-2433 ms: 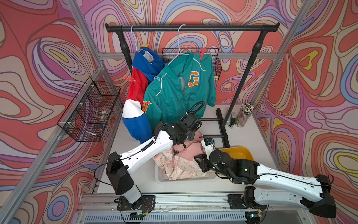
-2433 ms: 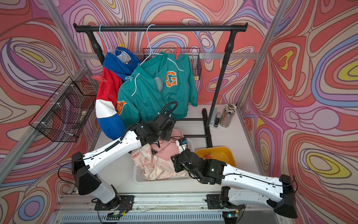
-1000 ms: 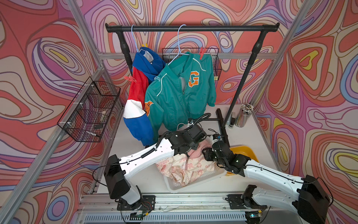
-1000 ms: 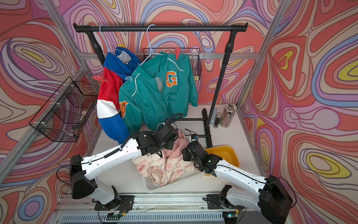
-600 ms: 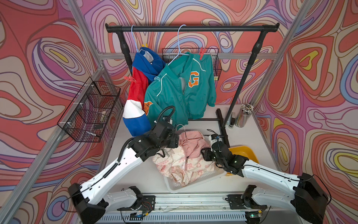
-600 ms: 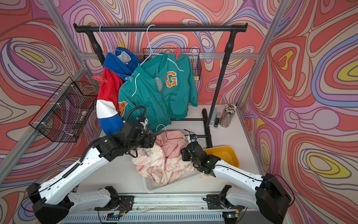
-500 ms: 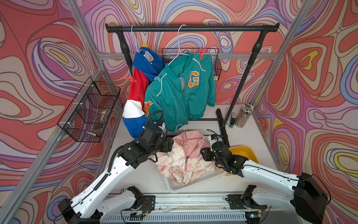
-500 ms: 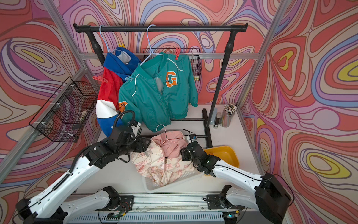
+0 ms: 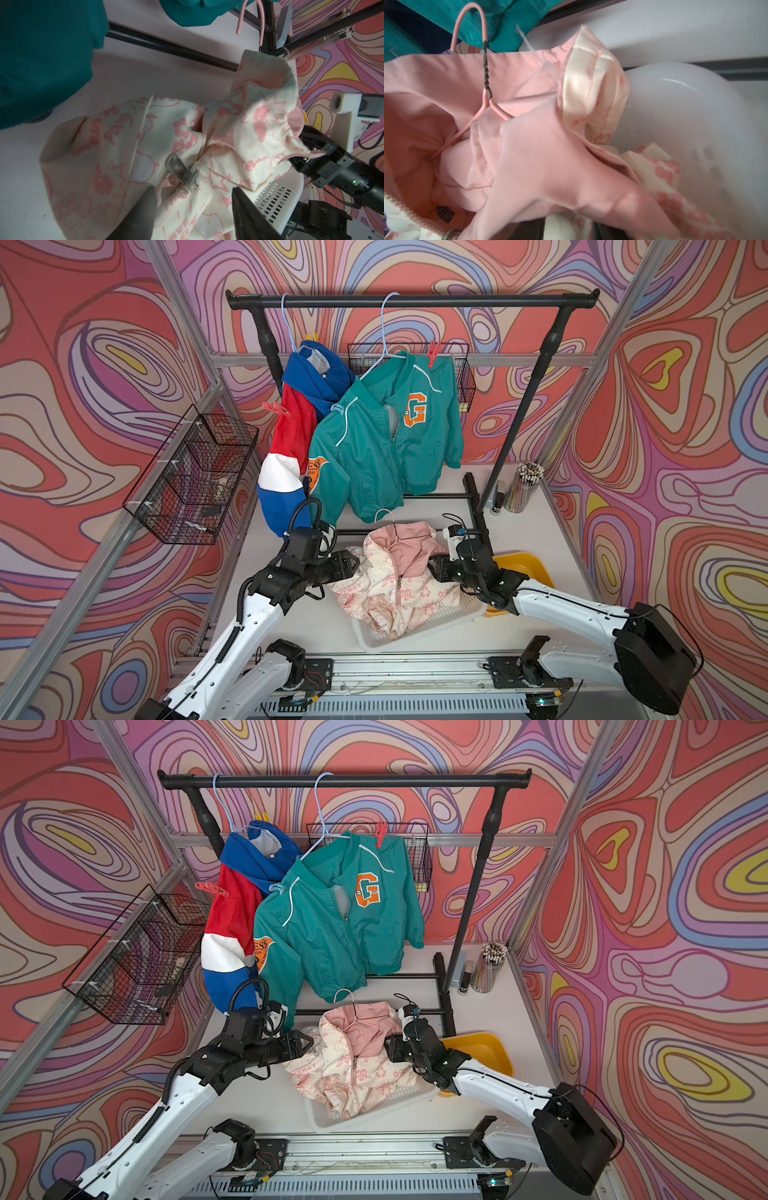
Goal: Remove the clothespins securing jackets to the hanger
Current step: Remove the clothespin from the hanger.
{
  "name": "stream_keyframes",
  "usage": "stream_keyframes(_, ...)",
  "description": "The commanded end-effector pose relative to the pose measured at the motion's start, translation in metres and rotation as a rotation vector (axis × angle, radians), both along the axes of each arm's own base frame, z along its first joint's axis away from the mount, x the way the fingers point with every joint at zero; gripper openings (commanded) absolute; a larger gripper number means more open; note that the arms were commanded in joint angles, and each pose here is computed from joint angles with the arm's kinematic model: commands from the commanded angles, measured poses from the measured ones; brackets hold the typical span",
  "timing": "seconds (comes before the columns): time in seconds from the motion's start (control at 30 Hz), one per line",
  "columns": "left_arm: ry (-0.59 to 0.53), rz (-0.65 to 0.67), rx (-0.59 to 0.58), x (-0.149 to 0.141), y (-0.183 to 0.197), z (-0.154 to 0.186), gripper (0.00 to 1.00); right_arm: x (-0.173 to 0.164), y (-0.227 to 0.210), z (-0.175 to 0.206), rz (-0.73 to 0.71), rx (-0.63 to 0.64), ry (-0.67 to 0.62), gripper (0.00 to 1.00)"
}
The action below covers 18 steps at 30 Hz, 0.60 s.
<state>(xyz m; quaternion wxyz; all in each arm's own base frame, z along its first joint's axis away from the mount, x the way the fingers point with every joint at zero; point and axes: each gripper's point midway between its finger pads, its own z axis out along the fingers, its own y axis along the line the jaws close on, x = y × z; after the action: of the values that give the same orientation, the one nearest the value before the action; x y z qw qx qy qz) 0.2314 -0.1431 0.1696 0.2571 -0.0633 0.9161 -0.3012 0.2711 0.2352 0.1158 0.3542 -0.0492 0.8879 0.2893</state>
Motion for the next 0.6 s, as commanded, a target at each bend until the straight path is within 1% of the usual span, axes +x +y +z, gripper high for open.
stream_keyframes(0.0,-0.05,-0.004,-0.083,0.008,-0.008,0.011,0.59,-0.024,-0.022,-0.057,0.017,-0.128,0.17,0.39)
stream_keyframes(0.1,-0.027,0.014,-0.072,0.01,-0.006,0.0,0.57,-0.024,-0.022,-0.061,0.021,-0.121,0.181,0.39)
stream_keyframes(0.33,-0.034,0.054,-0.095,0.019,-0.003,-0.011,0.55,-0.025,-0.022,-0.062,0.035,-0.111,0.188,0.39)
stream_keyframes(0.57,-0.037,0.078,-0.153,0.023,-0.003,-0.016,0.53,-0.026,-0.024,-0.063,0.034,-0.106,0.19,0.39)
